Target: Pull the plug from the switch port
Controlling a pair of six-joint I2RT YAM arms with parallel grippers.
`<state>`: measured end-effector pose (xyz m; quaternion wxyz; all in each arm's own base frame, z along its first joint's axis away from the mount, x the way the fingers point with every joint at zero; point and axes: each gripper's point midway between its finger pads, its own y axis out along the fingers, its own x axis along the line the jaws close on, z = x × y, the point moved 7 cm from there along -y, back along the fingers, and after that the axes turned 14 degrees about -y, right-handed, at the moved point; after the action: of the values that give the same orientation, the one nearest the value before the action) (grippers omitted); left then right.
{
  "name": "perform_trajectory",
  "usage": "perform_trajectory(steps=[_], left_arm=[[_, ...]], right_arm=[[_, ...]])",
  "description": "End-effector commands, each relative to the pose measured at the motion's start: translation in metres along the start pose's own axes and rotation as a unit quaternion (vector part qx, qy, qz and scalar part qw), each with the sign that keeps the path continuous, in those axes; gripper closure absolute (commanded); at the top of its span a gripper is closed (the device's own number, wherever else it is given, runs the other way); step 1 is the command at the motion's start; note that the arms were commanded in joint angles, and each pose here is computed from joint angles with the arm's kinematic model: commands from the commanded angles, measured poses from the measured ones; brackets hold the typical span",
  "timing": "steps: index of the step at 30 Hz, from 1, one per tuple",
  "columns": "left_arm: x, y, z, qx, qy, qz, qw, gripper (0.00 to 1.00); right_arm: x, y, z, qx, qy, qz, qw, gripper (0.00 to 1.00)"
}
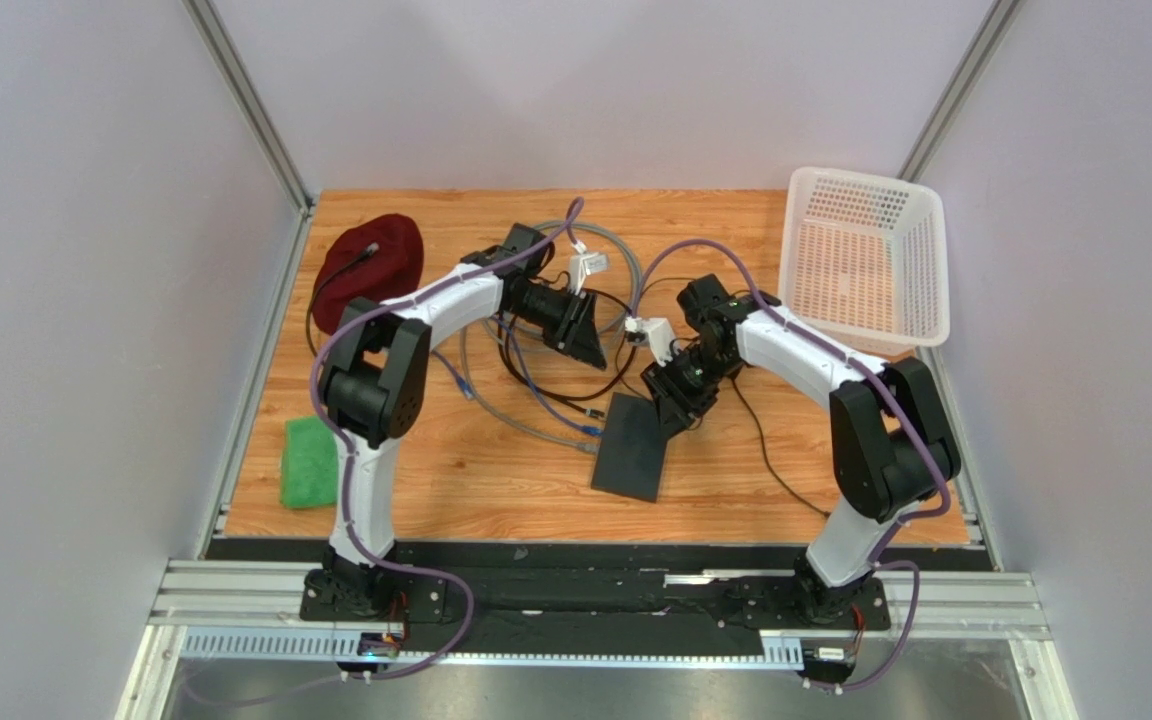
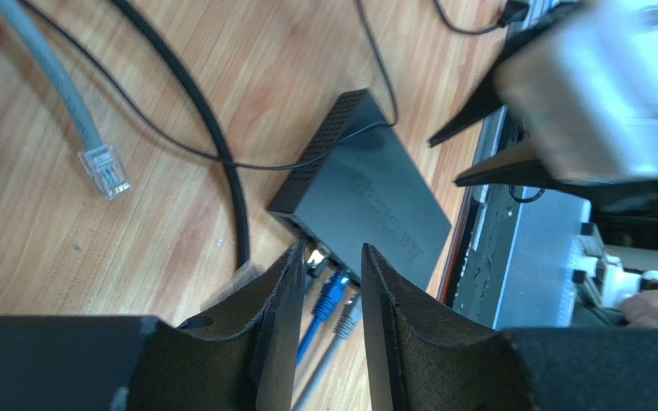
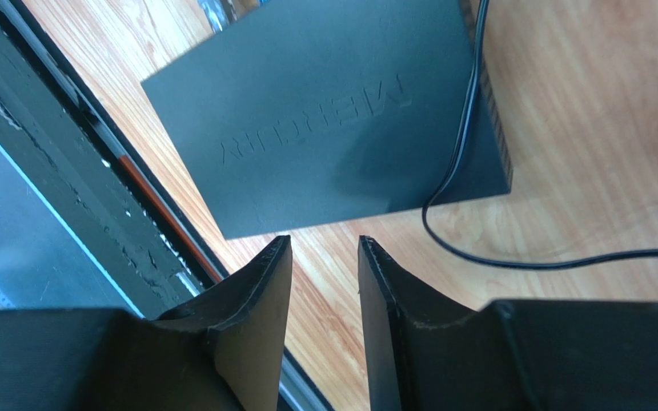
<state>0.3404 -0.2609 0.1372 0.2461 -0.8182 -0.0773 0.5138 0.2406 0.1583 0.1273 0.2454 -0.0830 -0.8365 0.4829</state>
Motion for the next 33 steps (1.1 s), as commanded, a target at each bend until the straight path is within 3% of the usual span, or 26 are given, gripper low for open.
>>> perform_trajectory(steps=[1, 11, 33], left_arm=[[0.008, 0.009, -0.008, 0.009, -0.017, 0.02, 1.0, 0.59], [0.022, 0.017, 0.015, 0.063, -0.048, 0.04, 0.996, 0.6], [0.041, 0.048, 0.031, 0.122, -0.035, -0.005, 0.992, 0.57]], right_arm=[[-0.001, 0.0, -0.028, -0.055, -0.024, 0.001, 0.998, 0.63], [-0.017, 0.029, -0.023, -0.022, 0.016, 0.005, 1.0, 0.59], [-0.019, 0.021, -0.019, -0.033, 0.043, -0.001, 0.999, 0.46]])
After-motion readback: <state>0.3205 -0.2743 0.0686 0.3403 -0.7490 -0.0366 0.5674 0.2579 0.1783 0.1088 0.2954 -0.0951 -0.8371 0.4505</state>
